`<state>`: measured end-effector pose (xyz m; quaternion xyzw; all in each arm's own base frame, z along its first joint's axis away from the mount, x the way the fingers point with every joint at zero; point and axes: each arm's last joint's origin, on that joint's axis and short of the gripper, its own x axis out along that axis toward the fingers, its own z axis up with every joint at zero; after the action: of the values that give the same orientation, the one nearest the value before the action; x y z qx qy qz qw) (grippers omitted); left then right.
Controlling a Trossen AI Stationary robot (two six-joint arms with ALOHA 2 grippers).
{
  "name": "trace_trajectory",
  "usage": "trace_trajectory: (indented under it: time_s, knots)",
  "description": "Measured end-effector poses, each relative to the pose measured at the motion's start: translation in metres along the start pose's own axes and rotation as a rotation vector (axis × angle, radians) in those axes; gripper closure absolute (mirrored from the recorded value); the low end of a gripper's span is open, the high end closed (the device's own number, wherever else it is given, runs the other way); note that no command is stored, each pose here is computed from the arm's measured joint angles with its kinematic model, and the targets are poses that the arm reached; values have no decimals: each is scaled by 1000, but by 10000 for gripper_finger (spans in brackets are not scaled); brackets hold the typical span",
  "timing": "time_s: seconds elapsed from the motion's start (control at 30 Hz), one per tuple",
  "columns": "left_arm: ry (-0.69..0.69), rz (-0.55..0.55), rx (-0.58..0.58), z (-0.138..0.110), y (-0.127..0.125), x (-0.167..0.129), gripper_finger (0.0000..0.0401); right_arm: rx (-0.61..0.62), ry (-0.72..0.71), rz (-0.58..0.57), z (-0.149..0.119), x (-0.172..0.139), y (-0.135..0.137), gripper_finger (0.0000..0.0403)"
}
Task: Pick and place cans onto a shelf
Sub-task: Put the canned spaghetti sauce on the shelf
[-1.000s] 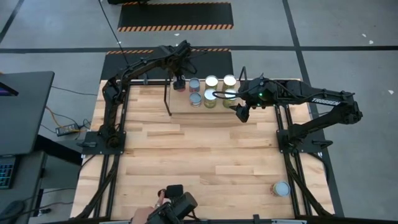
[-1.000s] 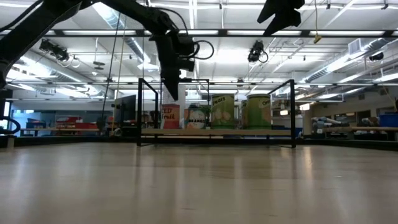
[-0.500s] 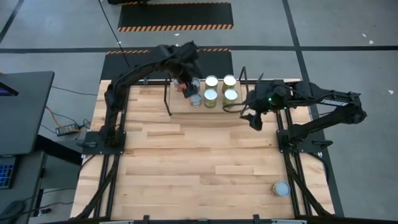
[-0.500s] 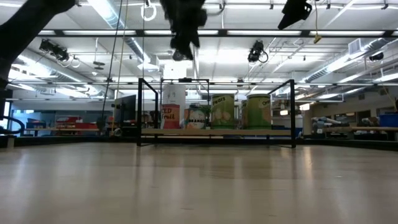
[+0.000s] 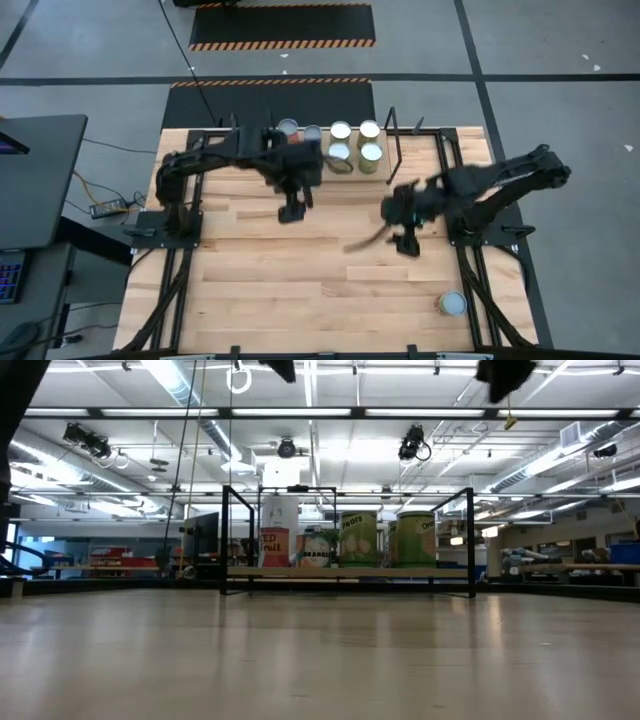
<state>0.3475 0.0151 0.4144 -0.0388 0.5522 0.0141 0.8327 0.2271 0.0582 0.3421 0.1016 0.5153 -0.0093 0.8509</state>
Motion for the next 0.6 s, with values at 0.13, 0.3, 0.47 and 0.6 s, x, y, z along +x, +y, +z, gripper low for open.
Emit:
trace_trajectory:
  time_s: [0.13, 0.3, 0.47, 0.6]
  knots:
    - [-22, -46, 31, -9, -39, -12, 47, 149, 116, 12, -12, 14, 40, 103]
    - [-3, 30, 111, -20, -87, -4, 47, 332, 327, -51, -46, 20, 77, 103]
    - [44, 93, 116, -40, -129, 12, 47, 360, 459, -43, -84, 14, 114, 98]
    - [69, 164, 93, -60, -159, 27, 47, 239, 483, -88, -111, 15, 133, 74]
